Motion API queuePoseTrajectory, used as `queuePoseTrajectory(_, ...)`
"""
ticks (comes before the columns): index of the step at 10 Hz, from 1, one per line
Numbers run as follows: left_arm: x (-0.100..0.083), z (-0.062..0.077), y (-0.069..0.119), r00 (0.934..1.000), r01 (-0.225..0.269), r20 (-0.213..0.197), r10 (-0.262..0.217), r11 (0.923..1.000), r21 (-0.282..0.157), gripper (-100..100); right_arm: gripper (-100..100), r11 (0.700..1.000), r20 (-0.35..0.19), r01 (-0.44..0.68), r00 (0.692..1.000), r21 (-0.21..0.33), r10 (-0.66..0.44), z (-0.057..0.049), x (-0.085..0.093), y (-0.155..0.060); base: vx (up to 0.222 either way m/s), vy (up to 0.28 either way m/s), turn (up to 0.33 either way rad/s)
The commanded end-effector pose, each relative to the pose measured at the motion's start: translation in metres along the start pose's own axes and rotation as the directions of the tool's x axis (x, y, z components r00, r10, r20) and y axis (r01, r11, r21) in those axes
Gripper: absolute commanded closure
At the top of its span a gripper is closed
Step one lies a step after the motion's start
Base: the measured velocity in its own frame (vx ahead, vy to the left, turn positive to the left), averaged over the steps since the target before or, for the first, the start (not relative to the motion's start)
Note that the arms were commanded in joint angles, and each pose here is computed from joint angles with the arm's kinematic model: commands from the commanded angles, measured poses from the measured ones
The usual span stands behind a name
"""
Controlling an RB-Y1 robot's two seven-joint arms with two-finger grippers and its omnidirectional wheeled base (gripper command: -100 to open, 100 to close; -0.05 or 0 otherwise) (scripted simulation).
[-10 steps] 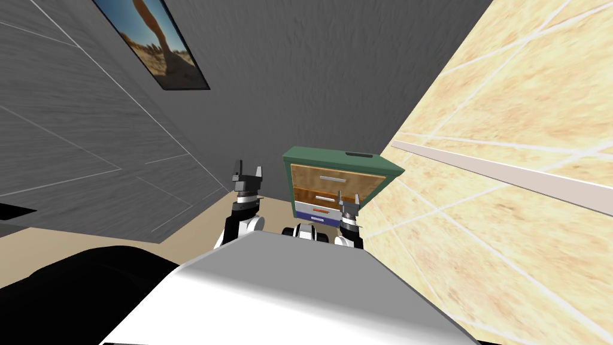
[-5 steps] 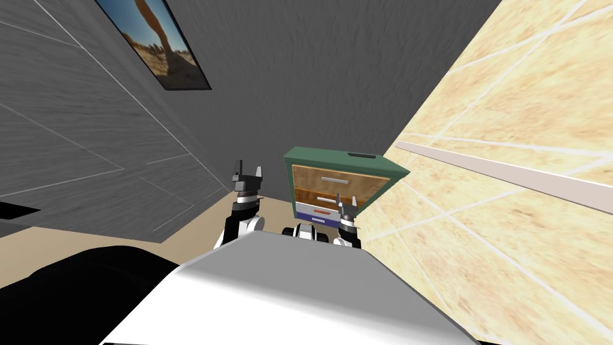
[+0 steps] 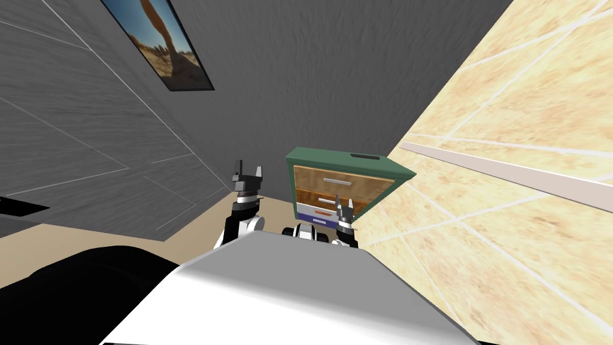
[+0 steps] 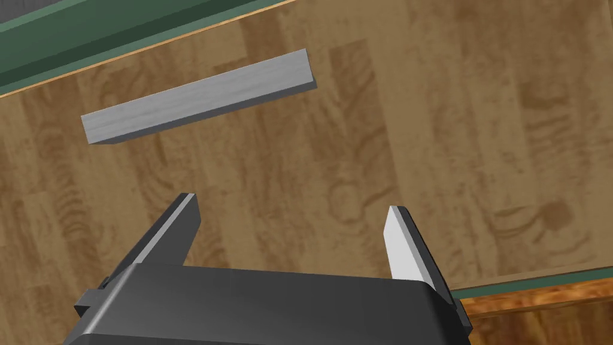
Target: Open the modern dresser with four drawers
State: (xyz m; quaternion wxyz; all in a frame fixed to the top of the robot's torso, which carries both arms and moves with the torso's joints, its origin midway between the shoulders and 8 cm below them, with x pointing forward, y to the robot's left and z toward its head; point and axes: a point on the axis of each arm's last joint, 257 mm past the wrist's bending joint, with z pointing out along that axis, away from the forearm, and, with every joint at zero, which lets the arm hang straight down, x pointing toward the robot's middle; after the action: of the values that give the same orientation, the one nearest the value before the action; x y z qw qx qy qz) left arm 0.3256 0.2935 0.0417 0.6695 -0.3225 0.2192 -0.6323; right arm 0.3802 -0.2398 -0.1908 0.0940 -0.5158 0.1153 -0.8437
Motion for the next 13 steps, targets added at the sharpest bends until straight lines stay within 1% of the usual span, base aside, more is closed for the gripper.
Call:
queuePoseTrajectory(1,0.000,0.000,0.000,1.0000,0.000,0.000,0.000,1.0000,0.000,0,-100,0.996,0.027,-0.087,0.996,-0.016,0.087,-0.009,-0.015,0.003,0.021,0.018,0.053)
queuePoseTrajectory(3,0.000,0.000,0.000,1.0000,0.000,0.000,0.000,1.0000,0.000,0,-100,0.992,0.027,-0.127,0.991,-0.017,0.128,-0.009,-0.015,0.003,0.016,0.013,0.013)
queuePoseTrajectory(4,0.000,0.000,0.000,1.0000,0.000,0.000,0.000,1.0000,0.000,0,-100,0.985,0.050,-0.170,0.984,-0.035,0.172,-0.018,-0.028,0.005,0.030,0.027,0.035)
queuePoseTrajectory(6,0.000,0.000,0.000,1.0000,0.000,0.000,0.000,1.0000,0.000,0,-100,0.977,0.048,-0.211,0.976,-0.037,0.213,-0.018,-0.028,0.005,0.021,0.021,0.013)
queuePoseTrajectory(7,0.000,0.000,0.000,1.0000,0.000,0.000,0.000,1.0000,0.000,0,-100,0.966,0.069,-0.250,0.965,-0.057,0.254,-0.026,-0.041,0.007,0.019,0.015,0.052)
queuePoseTrajectory(9,0.000,0.000,0.000,1.0000,0.000,0.000,0.000,1.0000,0.000,0,-100,0.955,0.066,-0.290,0.953,-0.060,0.294,-0.026,-0.041,0.007,0.024,0.023,0.002)
queuePoseTrajectory(10,0.000,0.000,0.000,1.0000,0.000,0.000,0.000,1.0000,0.000,0,-100,0.940,0.084,-0.331,0.938,-0.082,0.338,-0.035,-0.054,0.008,0.022,0.024,0.052)
queuePoseTrajectory(12,0.000,0.000,0.000,1.0000,0.000,0.000,0.000,1.0000,0.000,0,-100,0.928,0.081,-0.364,0.925,-0.085,0.370,-0.035,-0.054,0.008,0.011,0.012,0.010)
queuePoseTrajectory(13,0.000,0.000,0.000,1.0000,0.000,0.000,0.000,1.0000,0.000,0,-100,0.909,0.096,-0.401,0.906,-0.109,0.411,-0.044,-0.065,0.010,0.016,0.011,0.040)
